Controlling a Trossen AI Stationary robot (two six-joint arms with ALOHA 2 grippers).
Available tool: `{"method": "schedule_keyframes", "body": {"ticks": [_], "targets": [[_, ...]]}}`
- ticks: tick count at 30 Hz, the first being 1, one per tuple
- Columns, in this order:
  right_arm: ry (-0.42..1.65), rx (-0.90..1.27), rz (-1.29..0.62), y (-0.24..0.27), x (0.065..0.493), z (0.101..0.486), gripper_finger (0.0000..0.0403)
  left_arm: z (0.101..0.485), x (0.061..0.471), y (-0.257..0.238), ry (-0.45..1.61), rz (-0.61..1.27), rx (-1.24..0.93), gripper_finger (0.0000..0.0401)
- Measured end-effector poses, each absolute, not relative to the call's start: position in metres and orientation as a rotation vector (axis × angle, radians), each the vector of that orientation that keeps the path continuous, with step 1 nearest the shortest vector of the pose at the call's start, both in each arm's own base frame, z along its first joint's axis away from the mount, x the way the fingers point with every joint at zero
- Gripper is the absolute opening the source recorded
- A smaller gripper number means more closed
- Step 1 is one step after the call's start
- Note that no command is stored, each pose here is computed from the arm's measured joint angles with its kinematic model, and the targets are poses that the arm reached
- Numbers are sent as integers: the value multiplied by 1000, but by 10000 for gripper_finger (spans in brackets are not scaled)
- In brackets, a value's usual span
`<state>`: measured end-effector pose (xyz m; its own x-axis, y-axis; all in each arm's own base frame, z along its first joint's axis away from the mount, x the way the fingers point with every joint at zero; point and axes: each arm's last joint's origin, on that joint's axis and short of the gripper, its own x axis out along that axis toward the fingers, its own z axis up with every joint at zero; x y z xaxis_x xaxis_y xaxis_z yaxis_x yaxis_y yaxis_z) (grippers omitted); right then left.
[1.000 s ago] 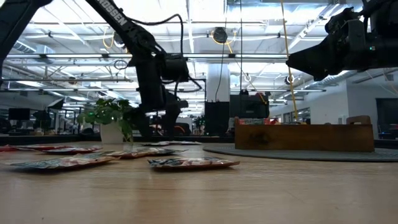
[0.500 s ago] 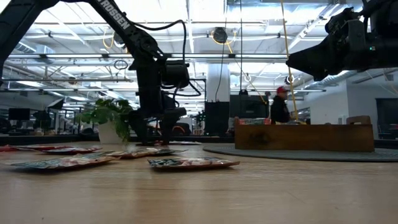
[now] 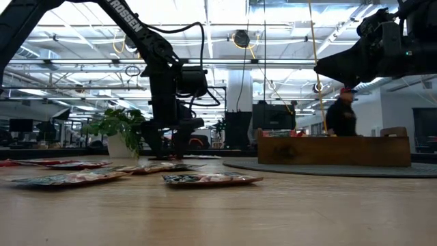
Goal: Pick & Place Tea
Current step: Put the red tea bag into the left section of the wooden organizer
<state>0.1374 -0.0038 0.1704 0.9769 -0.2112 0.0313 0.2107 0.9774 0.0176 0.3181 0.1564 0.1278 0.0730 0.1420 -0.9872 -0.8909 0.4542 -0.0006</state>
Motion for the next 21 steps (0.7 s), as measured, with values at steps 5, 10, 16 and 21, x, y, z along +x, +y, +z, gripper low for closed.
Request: {"method": "schedule_keyframes", "body": {"ticks": [5,10,16,21], "targets": [[-33,15,-212,-4,137,170,123,128,317,156,1260,905,-789,243],[-32,14,-212,-4,137,170,123,128,317,156,1265,904,-792,201],[-32,15,-212,-4,137,170,123,128,317,155,1268,903,-794,155],[-32,15,-212,-4,137,170,123,128,317,155,1274,889,-809,104]]}}
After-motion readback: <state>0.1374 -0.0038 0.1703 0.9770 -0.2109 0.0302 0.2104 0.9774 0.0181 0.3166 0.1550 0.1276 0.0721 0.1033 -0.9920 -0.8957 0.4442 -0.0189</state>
